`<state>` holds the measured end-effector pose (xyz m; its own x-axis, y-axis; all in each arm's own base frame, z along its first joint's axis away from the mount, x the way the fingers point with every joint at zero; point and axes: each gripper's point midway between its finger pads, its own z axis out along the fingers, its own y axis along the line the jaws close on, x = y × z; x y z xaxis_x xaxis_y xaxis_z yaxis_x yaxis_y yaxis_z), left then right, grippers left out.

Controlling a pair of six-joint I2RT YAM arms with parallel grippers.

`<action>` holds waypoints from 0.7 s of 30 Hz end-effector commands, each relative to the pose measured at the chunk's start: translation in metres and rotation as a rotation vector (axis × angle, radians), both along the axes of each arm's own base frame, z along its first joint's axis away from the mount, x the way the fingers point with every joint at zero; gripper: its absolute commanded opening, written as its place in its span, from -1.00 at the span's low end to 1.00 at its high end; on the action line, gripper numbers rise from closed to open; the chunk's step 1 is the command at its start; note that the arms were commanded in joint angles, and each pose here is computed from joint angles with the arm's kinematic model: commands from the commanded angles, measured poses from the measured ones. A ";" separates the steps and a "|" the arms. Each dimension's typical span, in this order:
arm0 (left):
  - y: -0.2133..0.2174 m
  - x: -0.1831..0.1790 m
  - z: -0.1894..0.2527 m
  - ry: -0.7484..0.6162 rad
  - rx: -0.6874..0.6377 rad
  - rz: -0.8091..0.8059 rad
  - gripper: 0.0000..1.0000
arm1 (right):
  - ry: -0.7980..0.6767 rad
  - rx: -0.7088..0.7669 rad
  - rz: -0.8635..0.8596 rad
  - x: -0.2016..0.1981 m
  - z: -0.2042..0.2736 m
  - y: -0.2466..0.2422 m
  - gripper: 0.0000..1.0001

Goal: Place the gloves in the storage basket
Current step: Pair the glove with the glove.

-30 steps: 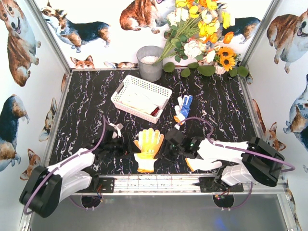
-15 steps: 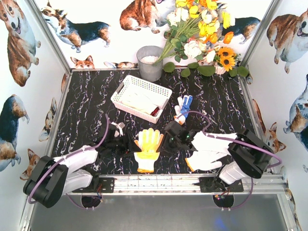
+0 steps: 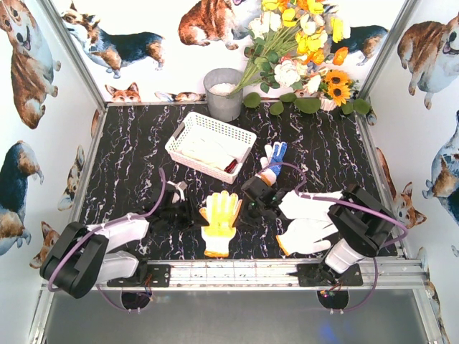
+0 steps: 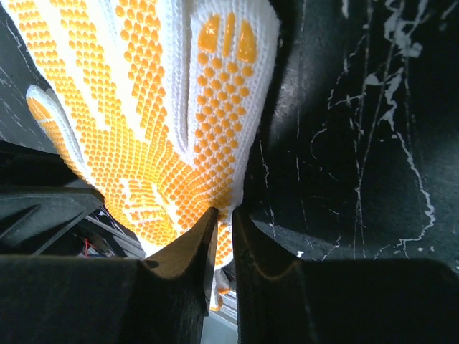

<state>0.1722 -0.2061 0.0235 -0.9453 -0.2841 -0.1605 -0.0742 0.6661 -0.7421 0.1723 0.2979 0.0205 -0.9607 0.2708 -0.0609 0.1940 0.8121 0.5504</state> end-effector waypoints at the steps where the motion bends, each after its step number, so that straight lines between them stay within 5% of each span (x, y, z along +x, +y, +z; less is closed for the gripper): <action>1: 0.015 -0.002 -0.021 0.018 0.106 0.016 -0.43 | -0.040 0.055 0.036 0.014 0.010 0.020 -0.69; 13: 0.037 -0.012 -0.026 0.031 0.239 0.011 -0.83 | -0.054 0.015 0.037 0.013 0.013 0.011 -0.53; 17: 0.047 -0.020 -0.032 0.049 0.292 0.002 -0.68 | -0.073 0.001 0.035 0.015 0.022 0.006 -0.34; 21: 0.054 -0.017 -0.025 0.034 0.326 0.029 -0.25 | -0.126 -0.005 0.029 0.018 0.039 -0.001 -0.14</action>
<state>0.1706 -0.1842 0.0205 -0.9387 -0.2601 -0.2261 -0.0592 0.7681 -0.6376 0.1750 0.2972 0.0271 -0.9686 0.2353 -0.0799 0.1566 0.8277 0.5389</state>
